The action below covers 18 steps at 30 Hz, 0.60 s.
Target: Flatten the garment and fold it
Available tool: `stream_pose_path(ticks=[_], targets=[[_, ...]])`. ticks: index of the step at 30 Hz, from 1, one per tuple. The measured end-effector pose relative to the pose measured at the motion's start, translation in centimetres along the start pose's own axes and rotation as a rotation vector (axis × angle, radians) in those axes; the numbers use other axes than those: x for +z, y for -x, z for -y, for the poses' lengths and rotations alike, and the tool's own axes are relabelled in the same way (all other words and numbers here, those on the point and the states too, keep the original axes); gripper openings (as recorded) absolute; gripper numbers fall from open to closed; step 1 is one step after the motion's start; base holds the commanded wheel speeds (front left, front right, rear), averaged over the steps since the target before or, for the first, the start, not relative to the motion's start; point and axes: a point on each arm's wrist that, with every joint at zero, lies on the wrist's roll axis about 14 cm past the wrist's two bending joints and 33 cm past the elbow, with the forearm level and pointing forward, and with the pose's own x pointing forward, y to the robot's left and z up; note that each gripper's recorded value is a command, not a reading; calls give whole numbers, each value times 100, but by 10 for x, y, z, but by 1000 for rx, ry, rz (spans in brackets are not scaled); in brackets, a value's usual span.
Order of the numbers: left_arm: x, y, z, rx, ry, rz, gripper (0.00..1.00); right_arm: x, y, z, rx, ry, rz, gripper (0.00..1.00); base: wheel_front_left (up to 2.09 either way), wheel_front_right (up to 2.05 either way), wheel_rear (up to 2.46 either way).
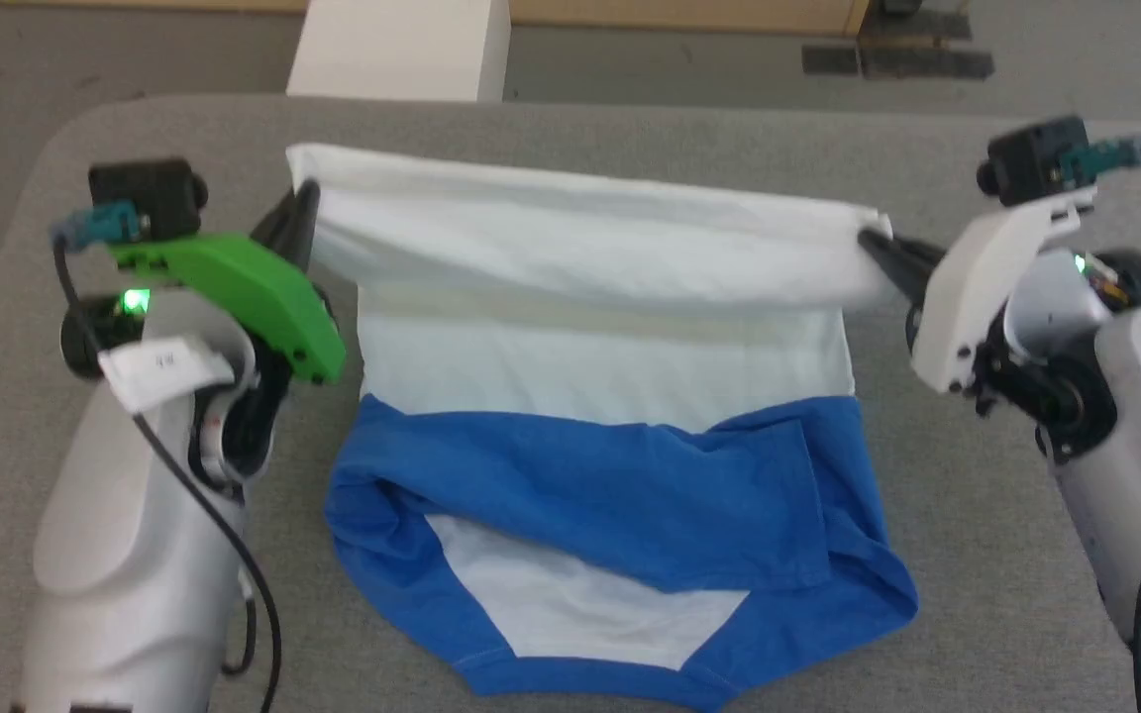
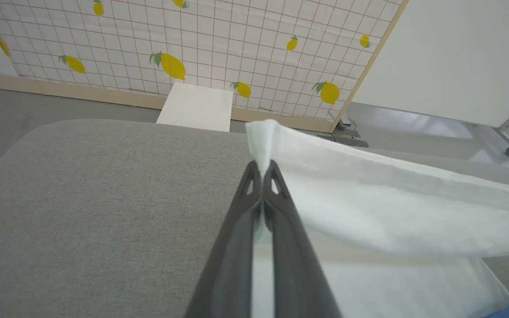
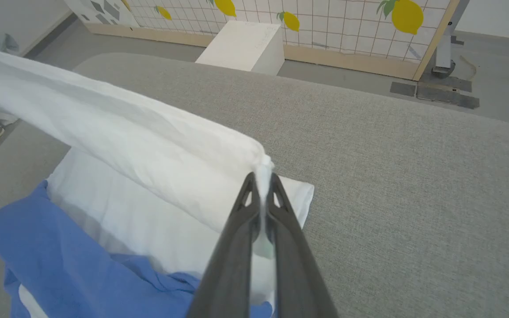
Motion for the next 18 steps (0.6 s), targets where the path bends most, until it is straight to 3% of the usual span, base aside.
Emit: stream_pose_path(ticks=[11, 18], targets=[[-42, 96, 9, 46, 120, -34, 0, -37, 62, -15, 5, -120, 11, 0, 0, 0, 0], [-94, 137, 5, 123, 241, -114, 0, -97, 87, -24, -6, -223, -93, 0, 0, 0, 0]])
